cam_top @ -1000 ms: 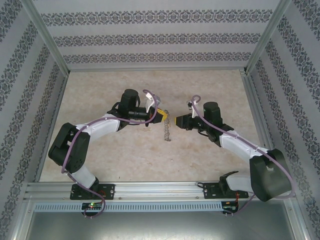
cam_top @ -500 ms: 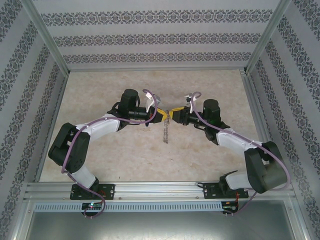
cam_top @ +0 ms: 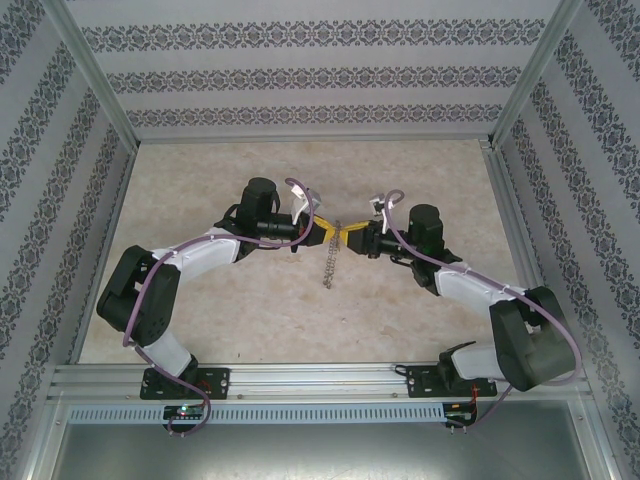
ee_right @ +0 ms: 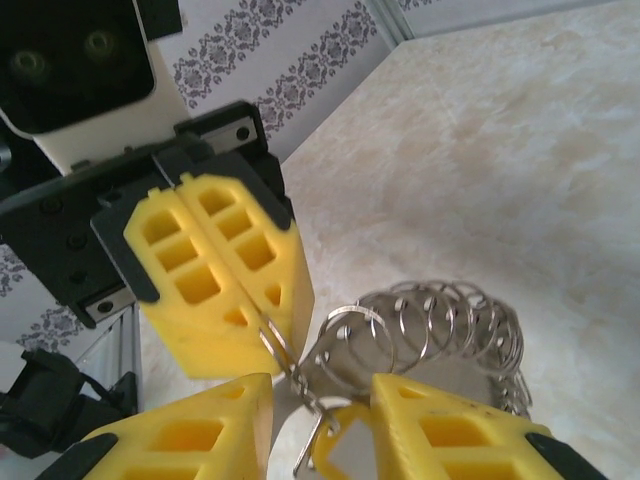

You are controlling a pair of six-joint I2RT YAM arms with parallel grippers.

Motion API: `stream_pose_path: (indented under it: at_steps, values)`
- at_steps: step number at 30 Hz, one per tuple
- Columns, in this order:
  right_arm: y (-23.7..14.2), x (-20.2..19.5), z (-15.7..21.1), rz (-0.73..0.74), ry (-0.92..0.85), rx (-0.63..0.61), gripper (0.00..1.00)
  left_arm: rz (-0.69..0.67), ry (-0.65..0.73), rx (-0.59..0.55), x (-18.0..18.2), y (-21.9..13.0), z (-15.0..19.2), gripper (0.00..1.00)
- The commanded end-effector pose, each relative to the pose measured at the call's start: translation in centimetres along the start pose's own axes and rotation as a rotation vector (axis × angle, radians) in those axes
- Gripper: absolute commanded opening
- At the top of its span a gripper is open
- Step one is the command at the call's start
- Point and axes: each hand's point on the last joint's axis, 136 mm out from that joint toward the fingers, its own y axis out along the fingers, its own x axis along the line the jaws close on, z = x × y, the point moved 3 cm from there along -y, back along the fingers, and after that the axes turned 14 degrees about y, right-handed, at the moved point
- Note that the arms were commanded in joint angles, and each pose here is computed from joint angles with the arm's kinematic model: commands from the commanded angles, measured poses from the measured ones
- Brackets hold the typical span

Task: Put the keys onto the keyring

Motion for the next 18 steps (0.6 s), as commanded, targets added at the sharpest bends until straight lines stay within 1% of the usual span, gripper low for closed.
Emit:
stream_pose_path:
  at_steps: [1, 7, 11, 14, 16, 18]
  values:
    - [-0.32, 0.7, 0.45, -0.04, -0.015, 0.018, 0.32, 0.033, 0.068, -0.057, -0.77, -0.17, -2.17, 0.0]
    - [0.05, 0.3, 0.25, -0.04, -0.01, 0.019, 0.31, 0.034, 0.068, -0.058, -0.75, -0.17, -2.21, 0.0]
    - [0.25, 0.24, 0.0, -0.041, -0.011, 0.018, 0.29, 0.034, 0.065, -0.057, -0.71, -0.17, -2.22, 0.0]
    - [0.48, 0.18, -0.08, -0.047, -0.006, 0.024, 0.22, 0.035, 0.062, -0.056, -0.67, -0.1, -2.09, 0.0]
    - [0.58, 0.17, -0.03, -0.053, -0.004, 0.029, 0.14, 0.035, 0.064, -0.058, -0.67, -0.09, -2.16, 0.0]
    - [0.67, 0.17, 0.16, -0.058, 0.0, 0.037, 0.08, 0.034, 0.062, -0.057, -0.64, -0.1, -2.08, 0.0]
